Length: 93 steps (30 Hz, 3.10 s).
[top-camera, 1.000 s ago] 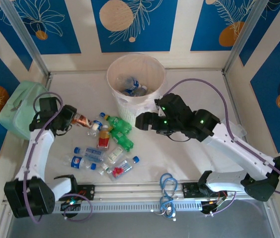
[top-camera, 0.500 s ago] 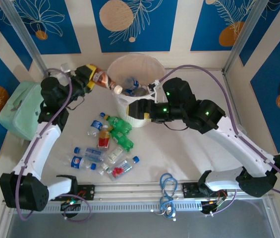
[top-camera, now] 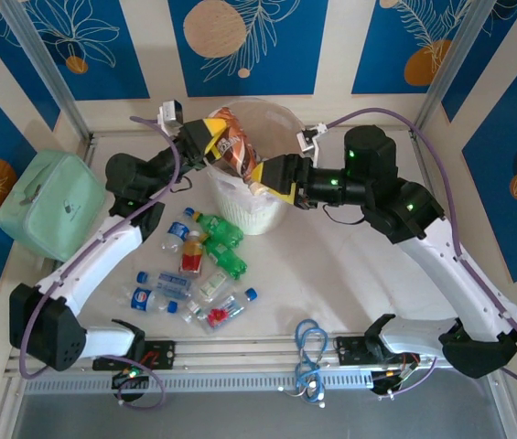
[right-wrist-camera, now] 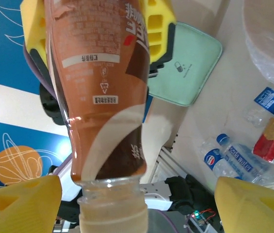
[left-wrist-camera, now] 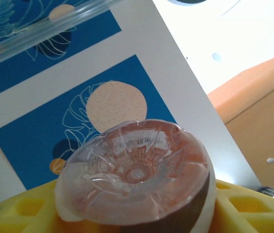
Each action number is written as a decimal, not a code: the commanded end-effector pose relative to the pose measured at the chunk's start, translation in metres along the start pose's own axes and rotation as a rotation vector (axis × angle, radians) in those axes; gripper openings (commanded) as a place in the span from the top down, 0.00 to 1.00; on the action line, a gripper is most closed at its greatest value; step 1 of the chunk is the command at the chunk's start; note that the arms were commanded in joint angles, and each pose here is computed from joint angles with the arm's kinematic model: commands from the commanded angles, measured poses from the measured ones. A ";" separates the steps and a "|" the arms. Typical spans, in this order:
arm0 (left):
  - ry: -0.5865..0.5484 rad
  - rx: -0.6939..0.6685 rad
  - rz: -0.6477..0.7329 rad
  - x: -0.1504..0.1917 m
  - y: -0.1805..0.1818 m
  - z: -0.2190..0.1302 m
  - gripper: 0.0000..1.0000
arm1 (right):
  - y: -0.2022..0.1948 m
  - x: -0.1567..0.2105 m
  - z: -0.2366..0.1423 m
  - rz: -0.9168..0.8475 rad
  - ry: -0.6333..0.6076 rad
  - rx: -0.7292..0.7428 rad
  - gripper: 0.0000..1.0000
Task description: Put the plastic bottles in the bin
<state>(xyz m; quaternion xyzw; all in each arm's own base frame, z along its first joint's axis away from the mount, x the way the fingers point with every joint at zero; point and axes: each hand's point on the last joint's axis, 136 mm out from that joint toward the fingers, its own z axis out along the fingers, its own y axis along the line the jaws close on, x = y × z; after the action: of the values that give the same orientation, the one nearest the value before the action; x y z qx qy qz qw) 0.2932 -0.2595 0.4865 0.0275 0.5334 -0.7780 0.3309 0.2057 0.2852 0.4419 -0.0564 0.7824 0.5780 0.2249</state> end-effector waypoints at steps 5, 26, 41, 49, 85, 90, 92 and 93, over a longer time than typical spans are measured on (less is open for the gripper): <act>0.042 0.105 0.038 0.015 -0.019 0.009 0.44 | 0.009 0.007 -0.001 -0.002 0.033 -0.056 0.28; 0.046 -0.001 0.022 0.022 0.014 0.007 0.46 | 0.008 0.016 0.004 -0.027 0.053 -0.036 0.51; 0.026 -0.150 0.031 0.022 0.039 0.001 0.01 | -0.005 0.013 0.000 -0.032 0.019 0.050 0.61; -0.060 -0.396 0.144 0.011 0.049 -0.026 0.00 | -0.019 -0.010 -0.003 -0.048 -0.033 0.194 0.62; -0.329 -1.851 -0.015 0.087 0.129 -0.361 0.00 | -0.134 -0.103 0.073 -0.191 0.075 0.644 0.20; -0.330 -1.914 -0.126 0.108 0.136 -0.380 0.00 | -0.106 -0.094 0.064 -0.238 0.053 0.612 0.20; -0.351 -1.937 -0.191 0.119 0.136 -0.389 0.01 | -0.095 -0.087 0.059 -0.256 0.046 0.601 0.19; -0.367 -1.940 -0.238 0.126 0.136 -0.394 0.03 | -0.090 -0.082 0.056 -0.264 0.044 0.596 0.19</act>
<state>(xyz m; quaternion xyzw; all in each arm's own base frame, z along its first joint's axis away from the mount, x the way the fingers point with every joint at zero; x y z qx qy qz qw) 0.1738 -0.0228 0.1716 -0.3813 0.8878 -0.0355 0.2552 0.3546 0.3004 0.3467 -0.0850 0.9249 0.2710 0.2527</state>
